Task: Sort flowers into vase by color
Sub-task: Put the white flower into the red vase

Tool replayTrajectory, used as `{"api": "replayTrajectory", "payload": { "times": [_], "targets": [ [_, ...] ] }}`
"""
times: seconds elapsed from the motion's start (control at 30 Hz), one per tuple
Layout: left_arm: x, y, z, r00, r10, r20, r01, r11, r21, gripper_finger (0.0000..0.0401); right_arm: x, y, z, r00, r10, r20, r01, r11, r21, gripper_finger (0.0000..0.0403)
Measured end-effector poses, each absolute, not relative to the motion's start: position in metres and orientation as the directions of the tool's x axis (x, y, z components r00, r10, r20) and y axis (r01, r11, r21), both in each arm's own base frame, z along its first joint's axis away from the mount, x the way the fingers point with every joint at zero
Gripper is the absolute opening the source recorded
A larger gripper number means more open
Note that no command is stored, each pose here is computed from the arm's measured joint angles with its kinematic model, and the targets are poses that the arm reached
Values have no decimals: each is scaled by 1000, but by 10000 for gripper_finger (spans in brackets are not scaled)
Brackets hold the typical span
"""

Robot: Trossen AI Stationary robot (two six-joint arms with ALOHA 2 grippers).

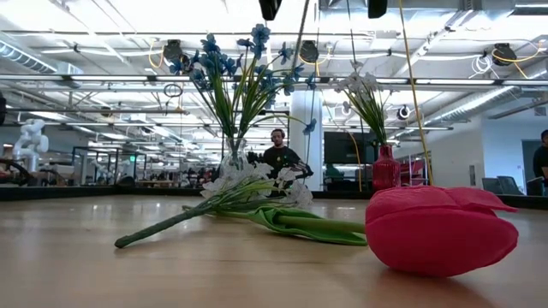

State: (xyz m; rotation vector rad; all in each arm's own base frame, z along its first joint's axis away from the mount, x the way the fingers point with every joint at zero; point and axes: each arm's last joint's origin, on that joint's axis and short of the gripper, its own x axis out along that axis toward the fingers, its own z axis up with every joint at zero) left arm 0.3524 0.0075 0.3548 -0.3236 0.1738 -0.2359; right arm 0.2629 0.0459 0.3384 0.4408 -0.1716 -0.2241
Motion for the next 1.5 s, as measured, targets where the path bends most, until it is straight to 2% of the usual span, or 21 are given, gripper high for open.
{"api": "replayTrajectory", "payload": {
  "times": [0.13,0.27,0.4,0.53,0.7,0.9,1.07,1.3,1.5],
  "targets": [
    [353,8,353,956,-258,-143,197,919,-340,1,266,45,336,962,-254,104,189,886,424,171],
    [353,8,353,956,-256,-144,198,923,-329,1,272,46,329,965,-251,82,198,893,405,130],
    [353,9,351,959,-238,-154,180,931,-318,9,277,48,324,966,-250,72,207,908,365,75],
    [353,9,351,961,-226,-158,168,933,-317,36,278,48,325,964,-251,90,208,919,335,12],
    [352,10,348,955,-221,-196,149,934,-325,82,275,47,326,962,-260,84,221,921,320,10],
    [346,20,348,945,-231,-230,143,929,-341,127,262,43,329,932,-363,28,335,886,320,4],
    [319,34,373,959,-211,-190,138,931,-338,131,243,43,332,893,-448,-37,433,836,336,3],
    [260,48,414,986,-121,-114,80,947,-312,132,202,33,343,792,-604,-89,595,730,335,1],
    [204,52,433,987,85,-134,-114,969,-219,132,169,20,350,695,-713,-93,704,651,284,1]
  ]
}}
